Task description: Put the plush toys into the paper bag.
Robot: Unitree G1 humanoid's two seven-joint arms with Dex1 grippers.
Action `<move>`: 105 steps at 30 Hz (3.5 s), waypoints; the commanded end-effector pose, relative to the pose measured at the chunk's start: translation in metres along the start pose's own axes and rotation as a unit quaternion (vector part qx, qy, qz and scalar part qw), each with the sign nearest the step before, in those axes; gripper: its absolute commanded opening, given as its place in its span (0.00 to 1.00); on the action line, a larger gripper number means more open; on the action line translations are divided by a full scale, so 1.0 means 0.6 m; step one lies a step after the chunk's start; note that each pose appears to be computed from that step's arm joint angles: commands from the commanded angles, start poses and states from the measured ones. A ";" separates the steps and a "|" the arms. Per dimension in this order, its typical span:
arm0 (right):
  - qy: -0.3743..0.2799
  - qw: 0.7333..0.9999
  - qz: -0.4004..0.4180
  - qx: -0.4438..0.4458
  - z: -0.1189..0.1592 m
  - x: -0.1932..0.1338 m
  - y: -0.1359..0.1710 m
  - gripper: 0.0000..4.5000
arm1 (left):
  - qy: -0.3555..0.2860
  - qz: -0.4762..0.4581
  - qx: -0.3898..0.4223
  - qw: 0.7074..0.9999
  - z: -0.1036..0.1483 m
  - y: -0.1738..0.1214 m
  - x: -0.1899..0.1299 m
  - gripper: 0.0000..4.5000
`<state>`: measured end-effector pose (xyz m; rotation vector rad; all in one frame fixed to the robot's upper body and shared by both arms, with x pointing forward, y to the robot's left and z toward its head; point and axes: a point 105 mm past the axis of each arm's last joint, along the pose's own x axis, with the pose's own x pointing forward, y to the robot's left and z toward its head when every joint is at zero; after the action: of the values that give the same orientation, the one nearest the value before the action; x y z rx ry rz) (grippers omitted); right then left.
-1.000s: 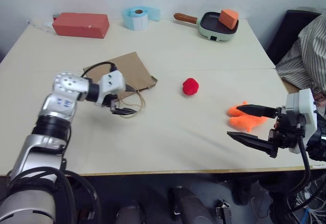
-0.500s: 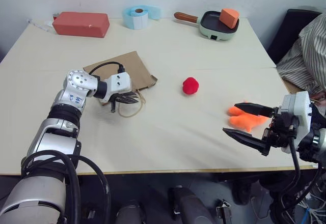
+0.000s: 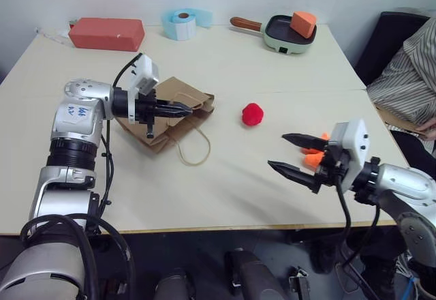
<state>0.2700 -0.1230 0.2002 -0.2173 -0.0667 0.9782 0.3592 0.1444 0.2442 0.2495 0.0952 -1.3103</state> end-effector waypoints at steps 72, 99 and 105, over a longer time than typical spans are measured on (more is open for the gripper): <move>0.087 0.929 0.311 0.182 -0.050 0.319 0.073 0.00 | -0.132 -0.111 0.019 0.985 0.114 -0.166 0.036 0.00; 0.228 0.949 0.174 -0.130 -0.180 0.335 0.045 0.00 | -0.172 -0.052 0.029 0.983 0.142 -0.123 0.059 0.00; 0.113 0.980 0.153 -0.054 -0.108 0.302 0.032 0.00 | -0.112 -0.046 0.048 0.991 0.085 -0.123 0.072 0.00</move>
<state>0.3674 0.0356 0.1126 -0.5083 0.1443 1.2569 0.3019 0.0747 0.2638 0.1222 -0.0848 -1.4156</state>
